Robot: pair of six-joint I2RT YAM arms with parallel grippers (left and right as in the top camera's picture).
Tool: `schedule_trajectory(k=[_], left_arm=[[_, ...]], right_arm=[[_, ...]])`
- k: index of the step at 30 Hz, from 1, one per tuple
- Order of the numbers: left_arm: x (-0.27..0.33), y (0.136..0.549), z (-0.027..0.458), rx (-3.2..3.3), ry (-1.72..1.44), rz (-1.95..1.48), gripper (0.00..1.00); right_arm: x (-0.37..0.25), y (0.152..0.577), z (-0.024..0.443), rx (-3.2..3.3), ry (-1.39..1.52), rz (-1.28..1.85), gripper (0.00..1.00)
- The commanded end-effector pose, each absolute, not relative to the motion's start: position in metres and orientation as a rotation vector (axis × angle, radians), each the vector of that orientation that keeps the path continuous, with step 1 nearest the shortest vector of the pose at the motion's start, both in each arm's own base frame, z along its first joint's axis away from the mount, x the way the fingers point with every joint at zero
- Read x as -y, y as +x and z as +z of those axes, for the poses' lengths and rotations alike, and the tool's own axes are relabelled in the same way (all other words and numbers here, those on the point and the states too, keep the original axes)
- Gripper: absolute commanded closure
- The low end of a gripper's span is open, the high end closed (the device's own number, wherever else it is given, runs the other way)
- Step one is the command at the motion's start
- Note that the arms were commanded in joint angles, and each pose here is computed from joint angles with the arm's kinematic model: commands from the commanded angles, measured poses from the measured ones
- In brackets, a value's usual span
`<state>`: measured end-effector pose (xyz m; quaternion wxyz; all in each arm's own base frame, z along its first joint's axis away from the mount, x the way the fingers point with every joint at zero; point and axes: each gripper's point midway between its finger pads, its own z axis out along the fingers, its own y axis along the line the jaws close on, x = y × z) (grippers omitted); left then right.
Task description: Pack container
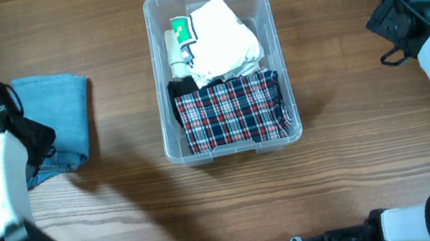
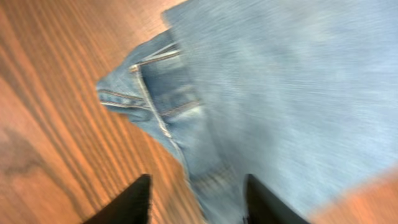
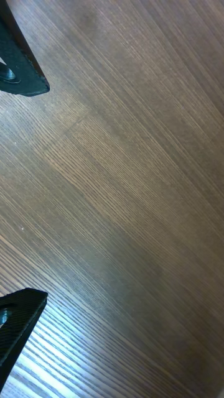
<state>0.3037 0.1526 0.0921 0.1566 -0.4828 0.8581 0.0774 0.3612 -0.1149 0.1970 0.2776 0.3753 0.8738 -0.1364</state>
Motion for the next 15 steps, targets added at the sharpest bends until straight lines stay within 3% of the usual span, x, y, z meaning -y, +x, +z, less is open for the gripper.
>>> schedule_trajectory(k=[1, 2, 4, 5, 15], left_arm=[[-0.126, 0.323, 0.13, -2.435, -1.169, -0.009, 0.37], [-0.12, 0.327, 0.136, -2.444, -1.093, -0.04, 0.32], [-0.108, 0.335, 0.148, -2.458, -0.931, -0.055, 0.07], [-0.104, 0.339, 0.151, -2.462, -0.874, -0.051, 0.0], [-0.039, 0.385, 0.171, -2.455, -0.145, 0.043, 0.0]], right_arm=[[0.118, 0.359, 0.191, -2.351, 1.021, -0.39, 0.0], [0.118, 0.359, 0.191, -2.351, 1.021, -0.39, 0.0], [0.118, 0.359, 0.191, -2.351, 1.021, -0.39, 0.0], [0.118, 0.359, 0.191, -2.351, 1.021, -0.39, 0.0], [0.118, 0.359, 0.191, -2.351, 1.021, -0.39, 0.0]])
